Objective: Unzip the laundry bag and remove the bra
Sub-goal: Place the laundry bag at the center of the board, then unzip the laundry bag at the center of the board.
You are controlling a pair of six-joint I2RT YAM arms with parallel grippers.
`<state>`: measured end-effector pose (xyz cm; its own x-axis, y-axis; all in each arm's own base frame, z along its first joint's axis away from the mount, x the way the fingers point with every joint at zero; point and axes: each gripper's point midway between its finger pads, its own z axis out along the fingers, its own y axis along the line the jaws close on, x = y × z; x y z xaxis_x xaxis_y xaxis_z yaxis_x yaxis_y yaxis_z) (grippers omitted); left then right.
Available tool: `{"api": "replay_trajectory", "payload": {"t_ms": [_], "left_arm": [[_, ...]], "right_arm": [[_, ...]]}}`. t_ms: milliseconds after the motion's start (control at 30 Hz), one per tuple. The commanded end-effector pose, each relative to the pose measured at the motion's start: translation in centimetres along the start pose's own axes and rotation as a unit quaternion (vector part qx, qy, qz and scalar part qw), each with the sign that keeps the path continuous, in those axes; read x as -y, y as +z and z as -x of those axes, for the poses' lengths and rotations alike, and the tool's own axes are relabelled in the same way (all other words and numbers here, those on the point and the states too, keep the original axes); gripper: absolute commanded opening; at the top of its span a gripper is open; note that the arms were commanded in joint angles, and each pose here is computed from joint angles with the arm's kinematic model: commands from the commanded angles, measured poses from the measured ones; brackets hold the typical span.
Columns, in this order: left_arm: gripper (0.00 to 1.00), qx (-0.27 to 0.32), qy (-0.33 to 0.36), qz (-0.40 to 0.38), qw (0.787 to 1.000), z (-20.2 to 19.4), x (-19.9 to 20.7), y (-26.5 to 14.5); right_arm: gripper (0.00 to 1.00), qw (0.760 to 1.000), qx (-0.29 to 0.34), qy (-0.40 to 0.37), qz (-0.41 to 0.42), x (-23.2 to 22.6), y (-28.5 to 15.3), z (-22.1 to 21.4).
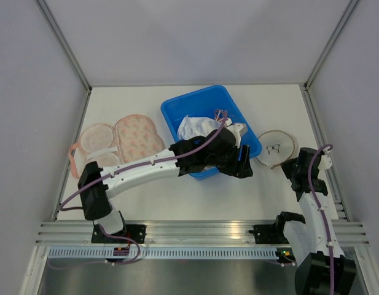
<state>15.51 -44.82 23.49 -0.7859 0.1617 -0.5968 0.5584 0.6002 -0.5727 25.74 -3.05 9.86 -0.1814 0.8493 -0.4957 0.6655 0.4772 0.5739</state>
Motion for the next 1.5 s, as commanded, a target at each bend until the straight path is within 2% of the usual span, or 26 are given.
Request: {"api": "replay_trajectory", "payload": {"t_ms": [0, 200, 300, 333, 433, 500, 600, 733, 867, 1067, 1233, 1467], "left_arm": [[0.65, 0.034, -0.004, -0.009, 0.999, 2.6, 2.0, 0.4], [0.65, 0.02, 0.01, -0.008, 1.0, 2.4, 2.2, 2.7], [0.65, 0.025, 0.025, -0.005, 0.999, 2.8, 2.5, 3.5], [0.65, 0.025, 0.034, 0.0, 0.999, 2.8, 2.2, 3.9], [0.64, 0.035, 0.051, 0.018, 0.998, 2.9, 1.8, 3.7], [0.64, 0.039, 0.067, 0.033, 0.996, 2.4, 1.4, 3.4], [0.64, 0.042, 0.082, 0.044, 0.995, 1.3, 1.2, 2.3], [0.64, 0.034, 0.082, 0.033, 0.996, -0.6, 1.1, 0.9], [0.64, 0.034, 0.079, 0.017, 0.996, -1.6, 1.0, -0.1], [0.65, 0.033, 0.081, -0.024, 0.996, -2.4, 1.8, -3.0], [0.66, 0.055, 0.082, -0.046, 0.994, -2.2, 2.1, -5.7], [0.66, 0.047, 0.09, -0.072, 0.992, -2.6, 2.9, -6.5]], "right_arm": [[0.03, 0.999, 0.023, 0.036, -0.023, 1.2, -0.5, 0.5], [0.06, 0.999, 0.019, 0.031, -0.025, 1.8, -1.0, 0.2], [0.15, 0.999, 0.032, 0.016, -0.036, 2.0, -1.5, 0.9], [0.24, 0.999, 0.029, 0.006, -0.033, 2.0, -1.7, 0.9], [0.37, 1.0, 0.006, -0.005, -0.002, 0.8, -2.2, 0.1], [0.41, 1.0, -0.021, -0.014, 0.009, 0.7, -2.3, -0.9], [0.42, 0.998, -0.047, -0.037, -0.003, 1.3, -2.3, -1.8], [0.42, 0.996, -0.045, -0.072, -0.013, 2.3, -2.8, -1.8], [0.4, 0.994, -0.064, -0.084, 0.011, 2.1, -2.8, -2.9], [0.4, 0.995, -0.054, -0.074, -0.025, 4.1, -1.7, -3.3], [0.41, 0.996, -0.04, -0.077, -0.01, 4.2, -0.4, -3.4], [0.41, 0.996, -0.012, -0.082, -0.016, 4.2, 0.8, -2.4]]}}
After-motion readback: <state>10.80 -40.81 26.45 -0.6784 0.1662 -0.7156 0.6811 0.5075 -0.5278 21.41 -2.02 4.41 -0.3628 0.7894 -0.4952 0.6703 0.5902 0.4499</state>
